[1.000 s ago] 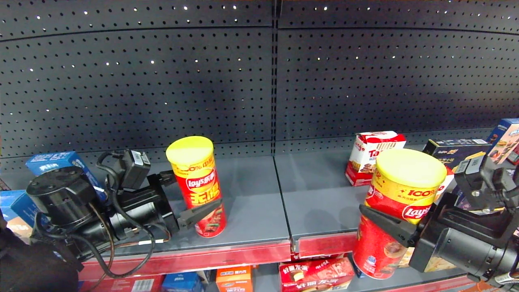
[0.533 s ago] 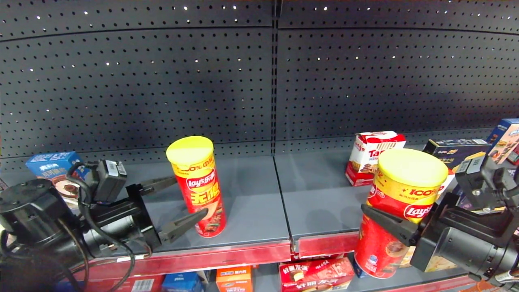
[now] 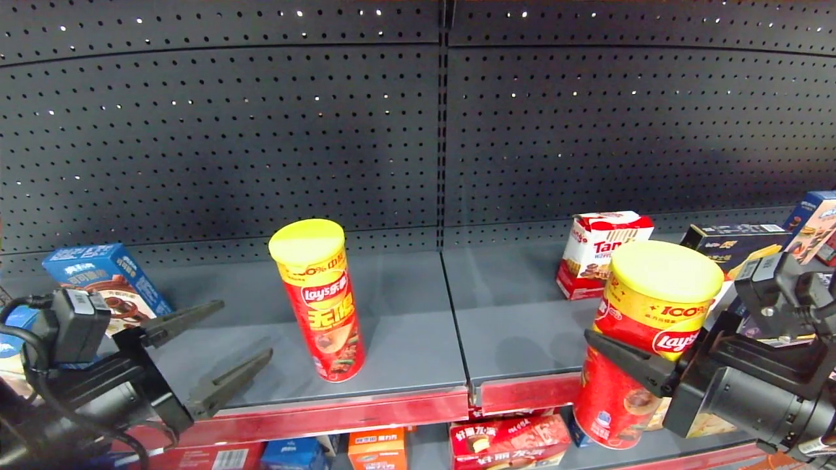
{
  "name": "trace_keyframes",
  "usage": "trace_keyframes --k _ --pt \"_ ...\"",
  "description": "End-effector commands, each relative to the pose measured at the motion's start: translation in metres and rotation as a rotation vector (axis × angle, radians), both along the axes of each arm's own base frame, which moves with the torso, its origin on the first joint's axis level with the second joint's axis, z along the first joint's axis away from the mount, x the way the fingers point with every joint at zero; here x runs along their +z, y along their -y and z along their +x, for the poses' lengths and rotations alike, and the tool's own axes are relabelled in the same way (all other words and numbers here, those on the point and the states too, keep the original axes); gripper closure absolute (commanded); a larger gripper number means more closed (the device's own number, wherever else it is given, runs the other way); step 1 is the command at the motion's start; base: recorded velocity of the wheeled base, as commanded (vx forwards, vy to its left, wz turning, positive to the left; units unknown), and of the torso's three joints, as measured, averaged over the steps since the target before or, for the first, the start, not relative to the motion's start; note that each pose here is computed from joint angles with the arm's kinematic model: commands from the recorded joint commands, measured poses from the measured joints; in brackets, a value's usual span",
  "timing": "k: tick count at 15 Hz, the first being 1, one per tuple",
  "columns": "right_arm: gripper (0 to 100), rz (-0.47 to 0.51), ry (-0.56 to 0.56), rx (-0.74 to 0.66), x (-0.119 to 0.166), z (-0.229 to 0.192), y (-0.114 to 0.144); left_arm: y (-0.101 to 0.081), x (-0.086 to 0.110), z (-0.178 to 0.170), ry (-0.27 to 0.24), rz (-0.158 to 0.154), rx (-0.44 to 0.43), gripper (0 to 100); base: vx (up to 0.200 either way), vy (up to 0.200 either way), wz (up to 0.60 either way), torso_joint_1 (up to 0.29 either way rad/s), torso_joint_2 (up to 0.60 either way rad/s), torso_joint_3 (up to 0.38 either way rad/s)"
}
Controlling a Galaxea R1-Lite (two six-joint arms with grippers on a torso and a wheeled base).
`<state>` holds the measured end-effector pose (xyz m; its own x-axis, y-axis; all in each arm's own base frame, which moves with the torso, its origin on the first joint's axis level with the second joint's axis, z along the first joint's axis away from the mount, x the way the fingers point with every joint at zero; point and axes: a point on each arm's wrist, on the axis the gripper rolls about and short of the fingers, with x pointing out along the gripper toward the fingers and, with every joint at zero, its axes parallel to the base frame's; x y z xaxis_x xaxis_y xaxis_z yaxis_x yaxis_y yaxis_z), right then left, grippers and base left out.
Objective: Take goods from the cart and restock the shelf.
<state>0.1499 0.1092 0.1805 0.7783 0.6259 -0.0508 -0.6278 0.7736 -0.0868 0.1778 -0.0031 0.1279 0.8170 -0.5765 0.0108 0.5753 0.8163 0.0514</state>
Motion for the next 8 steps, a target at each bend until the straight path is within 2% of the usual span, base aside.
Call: trace_keyframes --k 1,2,3,4,6,8 --pt "100 -0.002 -0.002 -0.005 0.000 0.002 0.000 -0.003 0.012 -0.013 0.051 -0.040 0.160 0 0.000 0.000 0.00 0.000 0.00 0.000" --pt "100 -0.002 -0.002 -0.005 0.000 0.002 0.000 -0.003 0.012 -0.013 0.051 -0.040 0.160 0 0.000 0.000 0.00 0.000 0.00 0.000" --pt "100 0.000 0.001 -0.010 0.001 0.003 0.000 0.006 0.017 -0.017 0.079 -0.066 0.252 0 0.000 0.000 0.00 0.000 0.00 0.000" --pt "100 -0.001 -0.001 -0.016 0.000 0.004 0.001 0.012 0.020 -0.021 0.088 -0.077 0.305 0 0.000 0.000 0.00 0.000 0.00 0.000" --pt "100 -0.005 -0.006 -0.031 -0.001 0.005 0.004 0.020 0.018 -0.030 0.043 -0.059 0.390 0 0.000 0.000 0.00 0.000 0.00 0.000" --pt "100 -0.005 -0.006 -0.042 -0.002 0.005 0.006 0.022 0.019 -0.050 0.013 -0.027 0.379 0 0.000 0.000 0.00 0.000 0.00 0.000"
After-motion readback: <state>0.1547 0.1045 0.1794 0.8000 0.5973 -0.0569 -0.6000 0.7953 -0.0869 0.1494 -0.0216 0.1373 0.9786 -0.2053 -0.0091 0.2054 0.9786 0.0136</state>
